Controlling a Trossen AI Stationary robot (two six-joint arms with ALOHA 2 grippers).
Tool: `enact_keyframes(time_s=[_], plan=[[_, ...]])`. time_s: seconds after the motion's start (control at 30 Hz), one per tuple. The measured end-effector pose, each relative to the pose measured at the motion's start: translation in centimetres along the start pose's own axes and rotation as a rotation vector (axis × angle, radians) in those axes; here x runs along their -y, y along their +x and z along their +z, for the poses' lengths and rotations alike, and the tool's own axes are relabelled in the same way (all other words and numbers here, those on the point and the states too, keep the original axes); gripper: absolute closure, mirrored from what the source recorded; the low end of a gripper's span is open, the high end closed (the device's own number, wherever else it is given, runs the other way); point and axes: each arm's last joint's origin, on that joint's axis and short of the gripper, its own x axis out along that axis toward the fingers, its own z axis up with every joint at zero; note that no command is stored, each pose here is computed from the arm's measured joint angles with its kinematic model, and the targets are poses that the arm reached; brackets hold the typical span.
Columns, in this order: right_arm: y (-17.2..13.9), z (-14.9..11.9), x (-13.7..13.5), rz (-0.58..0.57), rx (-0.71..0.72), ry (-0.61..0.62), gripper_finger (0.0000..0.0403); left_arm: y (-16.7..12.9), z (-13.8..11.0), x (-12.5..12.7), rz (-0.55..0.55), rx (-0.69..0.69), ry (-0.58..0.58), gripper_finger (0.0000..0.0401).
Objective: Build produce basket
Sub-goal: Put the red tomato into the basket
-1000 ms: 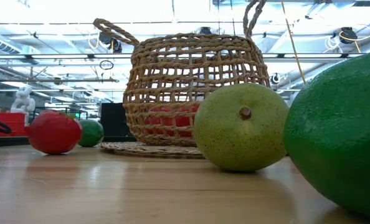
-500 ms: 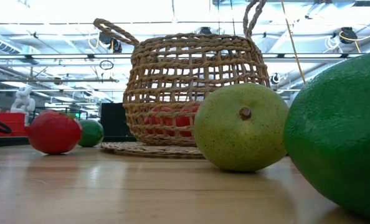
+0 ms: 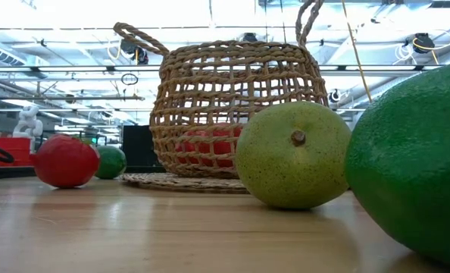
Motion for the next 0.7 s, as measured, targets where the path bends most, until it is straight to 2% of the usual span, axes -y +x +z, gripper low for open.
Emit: enact_keyframes(time_s=[0.13, 0.27, 0.43, 0.7], plan=[[-0.2, -1.1, 0.6, -0.005, -0.012, -0.012, 0.0063, -0.2, -0.1, 0.0, 0.012, 0.001, 0.057, 0.0002], [-0.7, -1.8, 1.7, -0.01, -0.003, 0.081, 0.0063, -0.2, -0.3, -0.1, 0.017, -0.009, 0.105, 0.0002], [-1.4, -2.6, 3.7, -0.018, 0.009, 0.135, 0.0063, -0.1, -0.4, -0.3, 0.031, -0.024, 0.14, 0.0002], [-1.8, -4.0, 5.1, 0.056, -0.023, 0.161, 0.0063, 0.6, -0.1, -0.9, 0.057, -0.029, 0.184, 0.0002]])
